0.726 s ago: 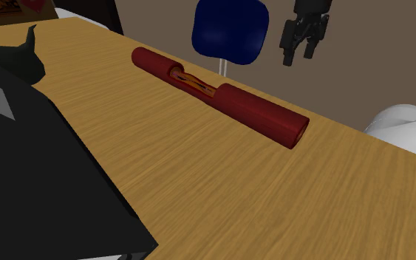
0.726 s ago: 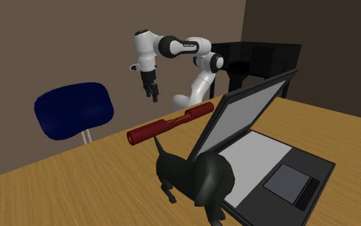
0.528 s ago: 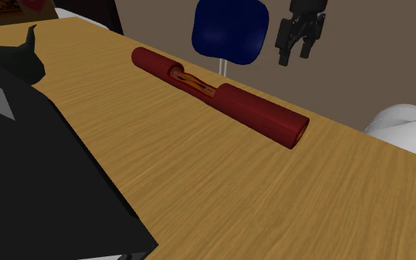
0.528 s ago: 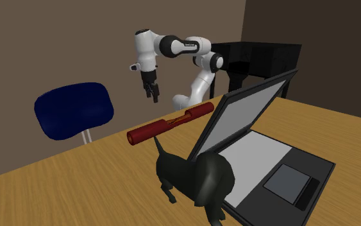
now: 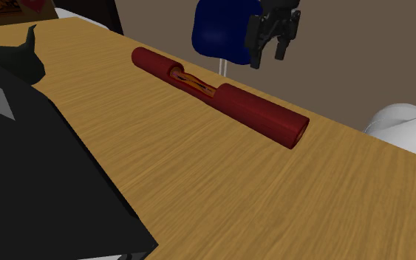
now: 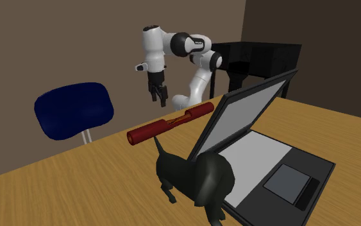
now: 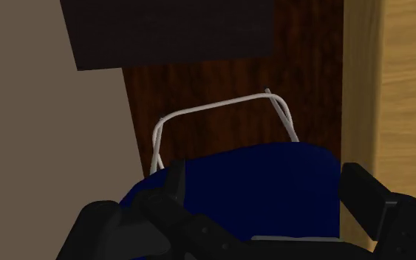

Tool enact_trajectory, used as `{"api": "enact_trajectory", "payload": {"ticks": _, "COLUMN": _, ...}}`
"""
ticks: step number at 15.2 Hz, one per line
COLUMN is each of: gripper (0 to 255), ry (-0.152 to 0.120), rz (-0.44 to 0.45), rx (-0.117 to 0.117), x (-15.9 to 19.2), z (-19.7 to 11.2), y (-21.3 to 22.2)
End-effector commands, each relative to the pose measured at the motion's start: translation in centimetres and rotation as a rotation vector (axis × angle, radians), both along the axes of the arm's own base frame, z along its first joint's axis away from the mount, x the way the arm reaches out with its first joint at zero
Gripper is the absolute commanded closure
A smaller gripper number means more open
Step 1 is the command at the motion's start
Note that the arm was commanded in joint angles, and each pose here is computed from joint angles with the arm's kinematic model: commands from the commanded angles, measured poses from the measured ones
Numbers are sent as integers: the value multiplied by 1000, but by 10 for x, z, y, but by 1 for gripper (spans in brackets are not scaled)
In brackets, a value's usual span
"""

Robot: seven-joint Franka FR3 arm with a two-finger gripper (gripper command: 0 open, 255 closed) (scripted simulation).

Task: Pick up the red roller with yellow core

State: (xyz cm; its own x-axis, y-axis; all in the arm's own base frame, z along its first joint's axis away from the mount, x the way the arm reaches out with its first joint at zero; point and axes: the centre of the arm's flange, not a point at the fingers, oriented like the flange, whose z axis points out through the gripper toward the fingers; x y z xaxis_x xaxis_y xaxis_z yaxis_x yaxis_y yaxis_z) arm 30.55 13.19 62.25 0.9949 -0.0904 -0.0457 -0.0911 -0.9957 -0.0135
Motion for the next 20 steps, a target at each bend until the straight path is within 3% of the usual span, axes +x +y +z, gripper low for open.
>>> {"api": "enact_trajectory", "payload": {"ticks": 1, "gripper": 0, "ry": -8, "rz": 11, "rx": 4, "x": 5, "z": 4, "y": 25}}
{"api": "enact_trajectory", "payload": {"ticks": 14, "gripper": 0, "ry": -61, "rz": 83, "rx": 19, "x": 25, "z": 33, "y": 190}}
{"api": "enact_trajectory", "payload": {"ticks": 20, "gripper": 0, "ry": -61, "rz": 83, "rx": 19, "x": 25, "z": 7, "y": 190}}
